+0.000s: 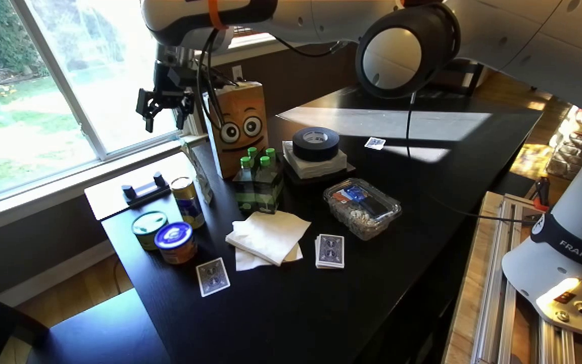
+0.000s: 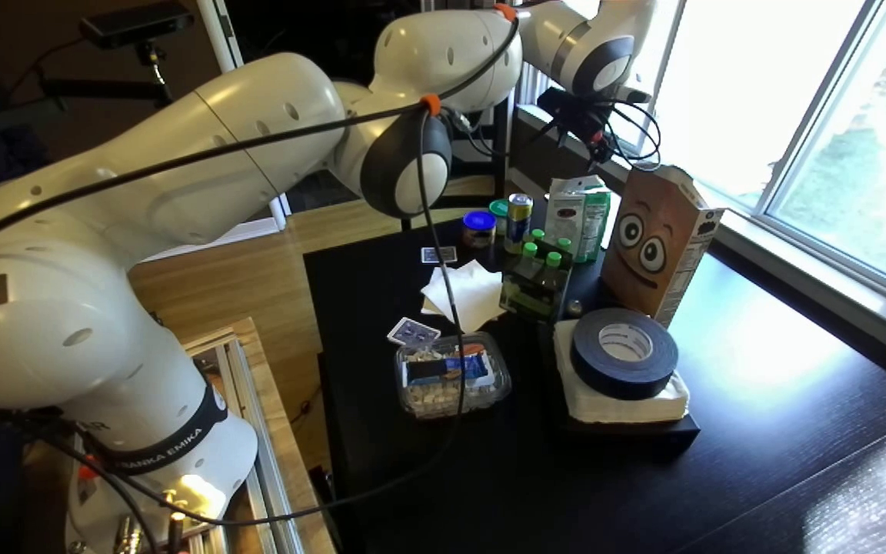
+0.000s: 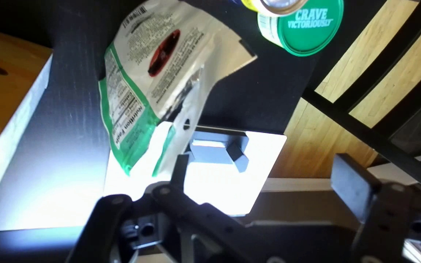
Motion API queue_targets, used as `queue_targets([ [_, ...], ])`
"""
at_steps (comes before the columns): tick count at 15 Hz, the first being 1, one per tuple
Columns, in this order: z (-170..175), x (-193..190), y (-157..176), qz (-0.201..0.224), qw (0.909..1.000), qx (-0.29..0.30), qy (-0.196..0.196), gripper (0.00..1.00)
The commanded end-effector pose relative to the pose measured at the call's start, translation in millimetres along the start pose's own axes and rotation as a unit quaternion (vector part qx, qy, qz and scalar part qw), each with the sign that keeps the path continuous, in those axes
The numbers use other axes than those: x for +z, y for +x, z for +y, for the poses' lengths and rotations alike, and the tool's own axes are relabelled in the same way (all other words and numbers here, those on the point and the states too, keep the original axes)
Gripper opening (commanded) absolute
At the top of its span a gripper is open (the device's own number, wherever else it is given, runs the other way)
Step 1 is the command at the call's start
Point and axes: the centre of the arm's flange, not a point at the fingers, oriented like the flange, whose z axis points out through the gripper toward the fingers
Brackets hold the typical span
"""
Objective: Place the white and green packet vertically upright
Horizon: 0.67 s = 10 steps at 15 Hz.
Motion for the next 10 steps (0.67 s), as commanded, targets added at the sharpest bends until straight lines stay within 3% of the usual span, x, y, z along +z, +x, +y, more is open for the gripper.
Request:
queue_targets([
  [1, -17, -21, -69, 0.067, 0.9969, -0.041, -0.014, 1.0],
  [5, -29, -37, -57, 0.113, 0.9898, -0.075, -0.045, 1.0],
  [9, -26, -58, -44, 0.208, 0.9751, -0.049, -0.059, 1.0],
  [10, -31, -35, 28, 0.172, 0.9823, -0.061, -0.044, 1.0],
])
